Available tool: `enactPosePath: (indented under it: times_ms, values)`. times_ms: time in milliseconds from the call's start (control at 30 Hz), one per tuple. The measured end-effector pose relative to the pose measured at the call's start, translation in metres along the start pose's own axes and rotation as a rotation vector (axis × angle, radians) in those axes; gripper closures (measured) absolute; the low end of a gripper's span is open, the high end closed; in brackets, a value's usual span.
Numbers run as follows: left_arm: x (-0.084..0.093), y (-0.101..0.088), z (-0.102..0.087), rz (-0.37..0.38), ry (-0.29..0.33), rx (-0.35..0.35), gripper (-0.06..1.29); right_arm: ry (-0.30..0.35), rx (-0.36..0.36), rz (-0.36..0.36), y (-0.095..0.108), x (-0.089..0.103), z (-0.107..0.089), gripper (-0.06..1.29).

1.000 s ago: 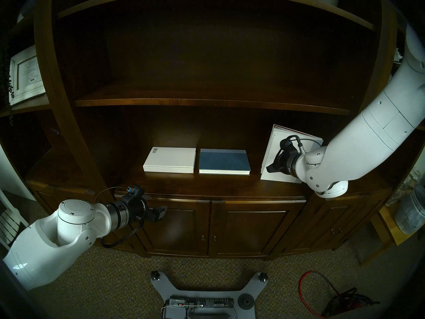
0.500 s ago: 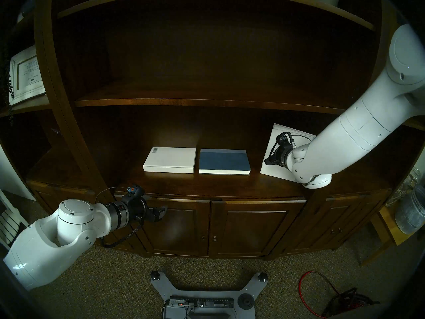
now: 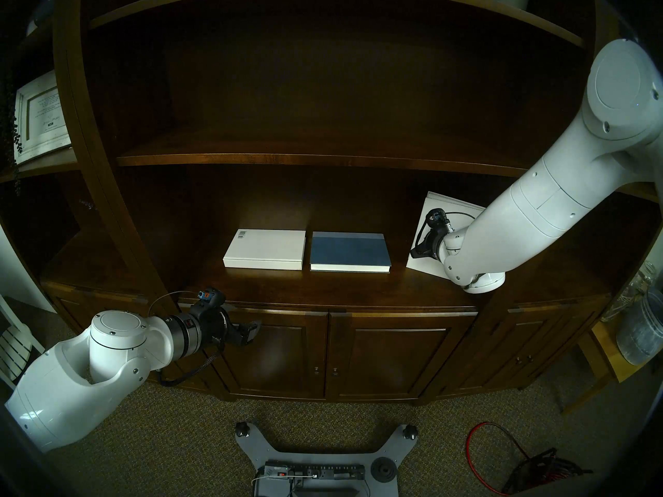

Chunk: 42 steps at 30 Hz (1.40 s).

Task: Close the books and align them horizontally on the shelf

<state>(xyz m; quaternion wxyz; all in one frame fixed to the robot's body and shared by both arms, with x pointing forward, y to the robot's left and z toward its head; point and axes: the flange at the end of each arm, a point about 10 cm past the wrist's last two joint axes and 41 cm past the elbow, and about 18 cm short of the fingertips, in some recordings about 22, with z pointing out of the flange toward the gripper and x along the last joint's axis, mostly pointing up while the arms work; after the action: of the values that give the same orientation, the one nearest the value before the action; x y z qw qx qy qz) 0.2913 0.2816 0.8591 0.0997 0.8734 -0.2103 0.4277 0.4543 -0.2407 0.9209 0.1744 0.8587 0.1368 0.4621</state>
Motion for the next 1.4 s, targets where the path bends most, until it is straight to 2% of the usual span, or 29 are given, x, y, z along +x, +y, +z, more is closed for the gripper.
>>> enactPosePath:
  times_ms: [67,233,367,633,1000,1100,1200,1400]
  values:
    - [0.0,0.0,0.0,0.0,0.0,0.0,0.0,-0.006,0.002,0.001,0.001,-0.002,-0.003,1.27]
    - [0.0,0.0,0.0,0.0,0.0,0.0,0.0,-0.045,0.043,0.018,-0.007,-0.016,-0.025,1.27]
    - [0.0,0.0,0.0,0.0,-0.001,0.0,0.0,-0.069,0.105,0.041,-0.018,-0.026,-0.046,1.27]
    - [-0.001,0.0,0.0,0.0,-0.002,0.0,0.0,-0.073,0.254,0.093,-0.036,-0.039,-0.09,1.27]
    - [-0.002,0.0,0.001,-0.001,-0.007,-0.001,0.0,-0.078,0.399,0.193,-0.037,-0.066,-0.148,1.27]
    - [-0.002,0.0,0.001,-0.001,-0.007,-0.002,0.0,-0.064,0.423,0.225,-0.035,-0.07,-0.159,1.27]
    - [-0.002,0.0,0.001,-0.001,-0.008,-0.002,0.0,-0.023,0.438,0.263,-0.028,-0.069,-0.165,1.27]
    - [-0.002,0.0,0.001,-0.001,-0.008,-0.002,0.0,0.089,0.451,0.327,-0.01,-0.061,-0.167,1.27]
